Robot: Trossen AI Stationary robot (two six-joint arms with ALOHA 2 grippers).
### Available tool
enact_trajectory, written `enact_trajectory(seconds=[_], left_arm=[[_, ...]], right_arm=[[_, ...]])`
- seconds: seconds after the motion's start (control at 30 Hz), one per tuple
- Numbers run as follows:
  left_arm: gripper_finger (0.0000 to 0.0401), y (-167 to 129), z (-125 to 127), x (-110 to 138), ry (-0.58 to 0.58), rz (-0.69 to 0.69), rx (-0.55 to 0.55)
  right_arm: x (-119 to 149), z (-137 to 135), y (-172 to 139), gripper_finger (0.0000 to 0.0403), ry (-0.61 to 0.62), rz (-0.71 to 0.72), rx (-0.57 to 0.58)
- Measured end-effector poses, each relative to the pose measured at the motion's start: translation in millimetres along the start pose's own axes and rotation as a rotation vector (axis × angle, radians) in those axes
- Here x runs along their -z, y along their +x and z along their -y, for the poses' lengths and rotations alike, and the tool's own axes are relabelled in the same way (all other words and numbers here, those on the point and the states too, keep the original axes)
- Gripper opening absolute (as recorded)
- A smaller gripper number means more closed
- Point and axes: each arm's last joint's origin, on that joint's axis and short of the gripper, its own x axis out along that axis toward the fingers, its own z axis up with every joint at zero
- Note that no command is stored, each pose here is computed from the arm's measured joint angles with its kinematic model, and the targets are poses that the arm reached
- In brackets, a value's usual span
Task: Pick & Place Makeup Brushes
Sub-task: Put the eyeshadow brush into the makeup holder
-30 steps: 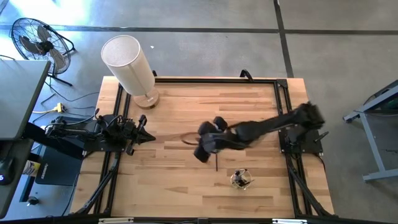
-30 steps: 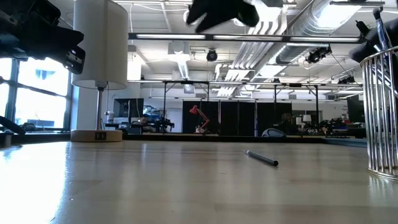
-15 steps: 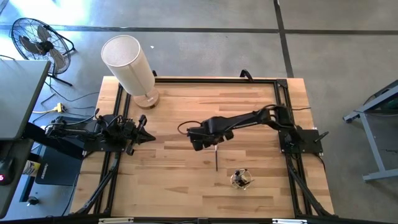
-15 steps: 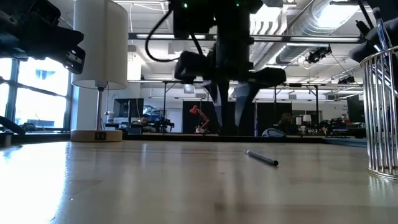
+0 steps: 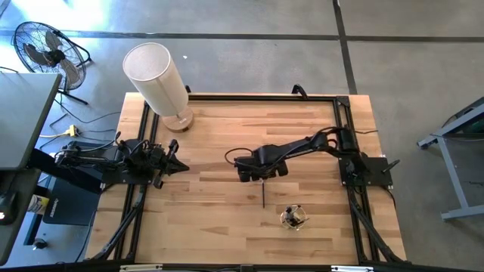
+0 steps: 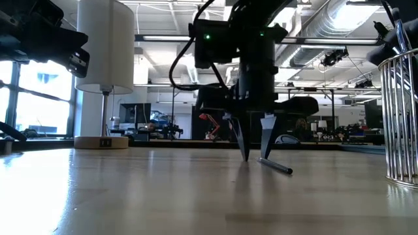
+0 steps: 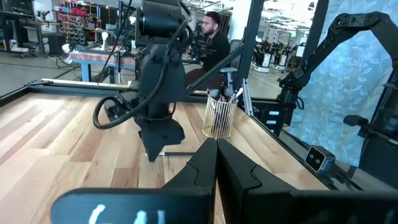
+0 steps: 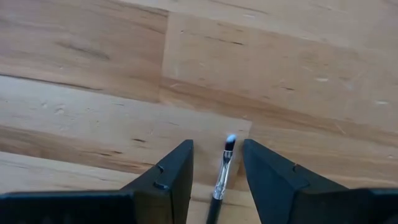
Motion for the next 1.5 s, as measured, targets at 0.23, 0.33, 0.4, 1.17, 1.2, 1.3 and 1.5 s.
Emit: enact_trajectory(seconds=[0.23, 0.33, 0.4, 1.17, 1.2, 1.3, 1.5], left_arm=[[0.0001, 0, 0, 0, 0.0, 0.0, 0.0], [0.0001, 0, 0, 0, 0.0, 0.0, 0.0], [0.0001, 0, 0, 0, 0.0, 0.0, 0.0], [0.0001, 0, 0, 0, 0.0, 0.0, 0.0], [0.0001, 0, 0, 0, 0.0, 0.001, 0.0], [0.0001, 0, 0, 0, 0.0, 0.0, 0.0], [0.0001, 0, 0, 0, 0.0, 0.0, 0.0]], right_arm=[[-2, 2, 2, 0.0124, 0.011, 0.059, 0.013], [-3, 3, 3, 0.0102, 0.014, 0.056, 0.016], [-3, 3, 3, 0.0078, 0.005, 0.066, 0.018], [28, -7, -26, 0.0, -0.658, 0.232, -0.102], [30, -7, -35, 0.0, -0.674, 0.269, -0.122], [36, -8, -58, 0.0, -0.69, 0.377, -0.188], [53, 6, -115, 0.0, -0.752, 0.578, -0.272]])
